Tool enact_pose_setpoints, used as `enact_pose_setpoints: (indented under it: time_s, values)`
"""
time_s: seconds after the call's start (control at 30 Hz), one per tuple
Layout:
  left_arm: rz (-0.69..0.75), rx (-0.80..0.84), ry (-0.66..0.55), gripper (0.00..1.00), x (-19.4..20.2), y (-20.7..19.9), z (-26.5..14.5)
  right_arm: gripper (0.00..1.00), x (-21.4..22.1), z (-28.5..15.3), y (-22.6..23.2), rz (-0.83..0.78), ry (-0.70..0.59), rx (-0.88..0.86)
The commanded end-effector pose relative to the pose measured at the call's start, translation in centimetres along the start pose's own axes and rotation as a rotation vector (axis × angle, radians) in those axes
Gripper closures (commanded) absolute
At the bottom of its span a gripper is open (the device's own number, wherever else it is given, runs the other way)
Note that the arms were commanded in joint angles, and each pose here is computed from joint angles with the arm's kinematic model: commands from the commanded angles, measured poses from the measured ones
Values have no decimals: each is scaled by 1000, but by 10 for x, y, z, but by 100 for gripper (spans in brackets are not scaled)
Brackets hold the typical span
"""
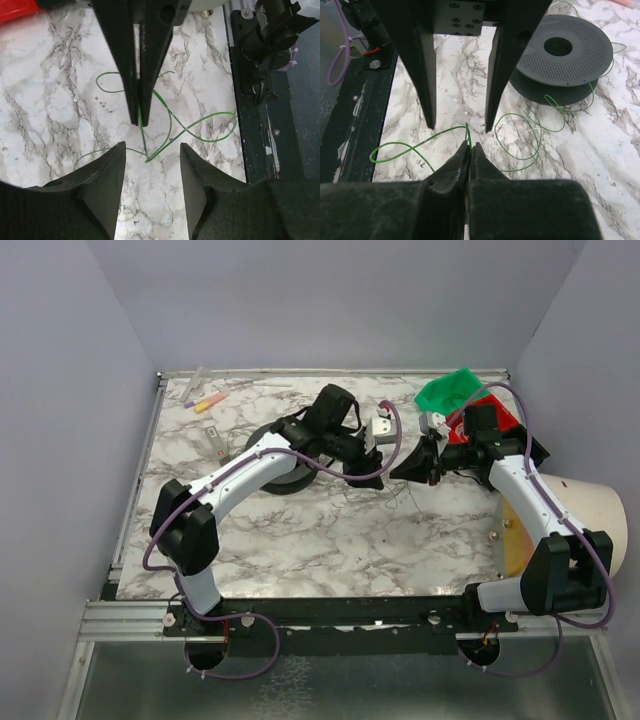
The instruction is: Wrap the cables
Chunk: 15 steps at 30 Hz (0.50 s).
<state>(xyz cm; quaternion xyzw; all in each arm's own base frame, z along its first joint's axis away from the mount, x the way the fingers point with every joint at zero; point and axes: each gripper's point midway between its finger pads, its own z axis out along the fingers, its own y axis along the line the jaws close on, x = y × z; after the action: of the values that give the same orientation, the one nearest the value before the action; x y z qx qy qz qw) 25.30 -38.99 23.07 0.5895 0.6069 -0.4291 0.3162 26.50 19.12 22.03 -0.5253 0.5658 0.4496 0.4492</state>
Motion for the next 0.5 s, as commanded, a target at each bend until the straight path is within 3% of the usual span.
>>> enact_pose_setpoints:
  time_s: [0.0,0.47]
  values:
    - [57,0,-15,51,-10,-16,-5,99,2,0,-6,36,-4,11]
    - [170,-155,122,47,1,-12,25,99,13,3,-9,98,0,-11]
